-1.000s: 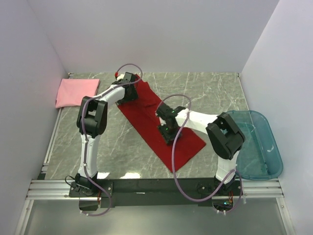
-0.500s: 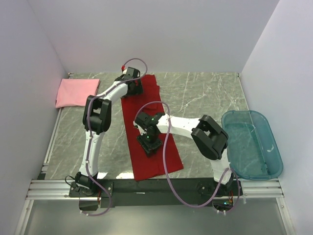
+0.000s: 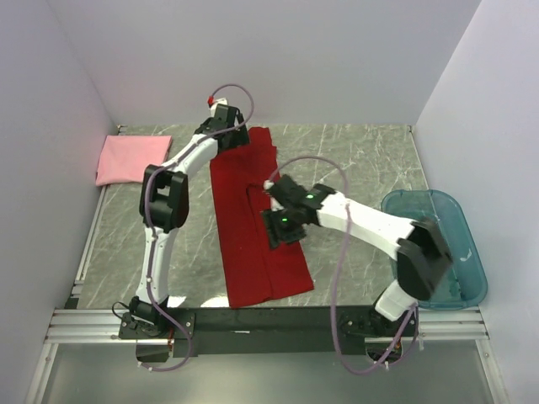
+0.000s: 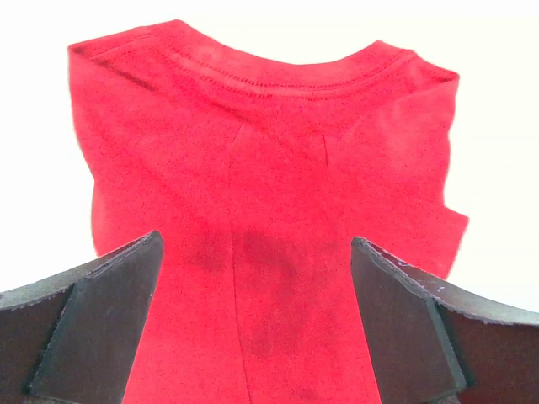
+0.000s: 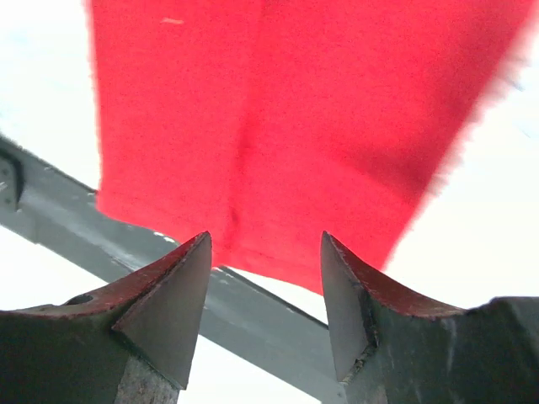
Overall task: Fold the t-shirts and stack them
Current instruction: Fold the tshirt
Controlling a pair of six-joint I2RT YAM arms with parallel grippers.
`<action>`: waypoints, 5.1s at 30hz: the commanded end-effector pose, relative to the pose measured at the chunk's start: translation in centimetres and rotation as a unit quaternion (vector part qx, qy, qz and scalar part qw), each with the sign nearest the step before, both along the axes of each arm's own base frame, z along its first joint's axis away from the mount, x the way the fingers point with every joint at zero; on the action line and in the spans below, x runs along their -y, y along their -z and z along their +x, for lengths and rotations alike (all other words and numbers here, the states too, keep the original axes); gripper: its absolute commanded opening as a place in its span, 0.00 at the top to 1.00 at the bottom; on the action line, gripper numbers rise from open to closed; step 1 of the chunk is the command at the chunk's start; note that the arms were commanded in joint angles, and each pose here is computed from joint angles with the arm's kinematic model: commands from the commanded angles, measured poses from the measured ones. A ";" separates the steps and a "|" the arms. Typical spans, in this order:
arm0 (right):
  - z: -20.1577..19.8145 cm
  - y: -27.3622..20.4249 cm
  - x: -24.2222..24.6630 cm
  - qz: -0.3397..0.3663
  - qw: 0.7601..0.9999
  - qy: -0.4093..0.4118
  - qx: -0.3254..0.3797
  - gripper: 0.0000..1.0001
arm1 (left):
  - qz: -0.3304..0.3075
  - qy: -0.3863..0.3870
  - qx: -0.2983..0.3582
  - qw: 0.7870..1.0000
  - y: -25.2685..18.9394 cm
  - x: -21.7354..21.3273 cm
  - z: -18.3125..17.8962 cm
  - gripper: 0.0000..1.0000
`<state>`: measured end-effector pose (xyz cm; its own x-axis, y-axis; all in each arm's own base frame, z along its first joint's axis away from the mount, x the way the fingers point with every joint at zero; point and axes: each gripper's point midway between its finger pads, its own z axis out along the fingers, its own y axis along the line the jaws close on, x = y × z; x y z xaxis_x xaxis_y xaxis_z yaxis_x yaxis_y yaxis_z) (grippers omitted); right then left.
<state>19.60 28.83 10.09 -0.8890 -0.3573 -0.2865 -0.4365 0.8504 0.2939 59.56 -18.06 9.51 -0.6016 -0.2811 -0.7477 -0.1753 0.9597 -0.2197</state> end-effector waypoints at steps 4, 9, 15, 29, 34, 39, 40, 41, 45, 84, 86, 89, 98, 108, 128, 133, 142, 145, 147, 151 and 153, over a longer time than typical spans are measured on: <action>-2.6 3.1 6.7 -0.045 0.996 0.078 -0.019 0.40 | -0.052 -0.036 0.028 0.998 -10.9 -1.2 -7.9 0.01; -4.3 4.3 8.5 -0.018 0.992 0.122 -0.030 0.44 | -0.060 -0.058 -0.044 0.996 -11.0 -2.0 -19.9 0.01; -6.1 6.5 9.9 -0.028 0.988 0.138 -0.058 0.44 | -0.068 -0.043 -0.205 0.975 -2.7 -3.1 -36.0 0.02; -7.0 8.9 9.4 -0.044 0.985 0.126 -0.107 0.66 | -0.096 0.014 -0.360 0.928 4.4 -0.5 -48.0 0.17; -6.9 8.9 9.4 -0.048 0.986 0.123 -0.106 0.79 | -0.081 0.048 -0.385 0.918 5.5 0.9 -49.3 0.23; -6.9 8.8 9.4 -0.046 0.986 0.123 -0.103 0.92 | -0.066 0.055 -0.401 0.912 6.3 1.3 -49.9 0.32; -6.8 8.7 9.3 -0.044 0.986 0.122 -0.101 0.92 | -0.065 0.057 -0.403 0.911 6.4 1.4 -50.0 0.33; -6.9 8.7 9.4 -0.045 0.986 0.122 -0.102 0.92 | -0.061 0.056 -0.408 0.909 6.5 1.4 -50.2 0.38; -6.8 8.5 9.3 -0.042 0.987 0.122 -0.100 0.92 | -0.060 0.069 -0.414 0.906 6.8 1.8 -50.8 0.46; 4.6 -2.7 6.7 0.021 0.988 0.145 0.038 1.00 | -0.097 0.038 -0.297 0.949 1.0 -0.8 -37.7 0.99; 7.3 -3.9 6.2 0.034 0.985 0.158 0.068 1.00 | -0.091 0.016 -0.278 0.956 0.7 -2.2 -35.1 0.99; 10.3 -4.3 5.8 0.034 0.982 0.160 0.092 1.00 | -0.079 -0.001 -0.240 0.968 0.1 -3.6 -31.5 0.99; 15.9 -3.8 4.8 0.038 0.979 0.159 0.119 1.00 | -0.072 -0.019 -0.179 0.981 -0.4 -5.2 -25.6 0.99; 19.5 -1.3 4.5 0.034 0.979 0.166 0.117 1.00 | -0.047 -0.021 -0.153 0.987 0.7 -5.8 -21.9 0.99; 22.1 1.1 4.7 0.032 0.973 0.189 0.125 0.75 | -0.017 -0.060 -0.135 0.989 1.6 -7.1 -19.8 0.38; 21.1 -1.9 4.4 0.040 0.967 0.191 0.161 0.59 | -0.039 -0.078 -0.093 0.992 -2.7 -7.2 -20.8 0.15; 16.9 -3.8 -0.8 0.119 0.971 0.132 0.161 0.62 | -0.101 -0.040 -0.065 0.992 -3.0 -0.9 -26.0 0.47; 16.0 -2.2 -2.6 0.133 0.975 0.116 0.137 0.71 | -0.113 -0.027 -0.089 0.989 -0.9 1.0 -27.0 0.60; 16.0 -1.2 -3.7 0.144 0.975 0.110 0.130 0.75 | -0.119 -0.017 -0.100 0.988 0.0 2.0 -27.2 0.65; 15.8 0.9 -5.8 0.156 0.976 0.096 0.115 0.83 | -0.118 -0.015 -0.133 0.984 3.0 2.9 -27.6 0.70; 15.8 1.5 -6.4 0.160 0.976 0.093 0.112 0.84 | -0.125 -0.011 -0.150 0.981 4.0 3.3 -28.2 0.71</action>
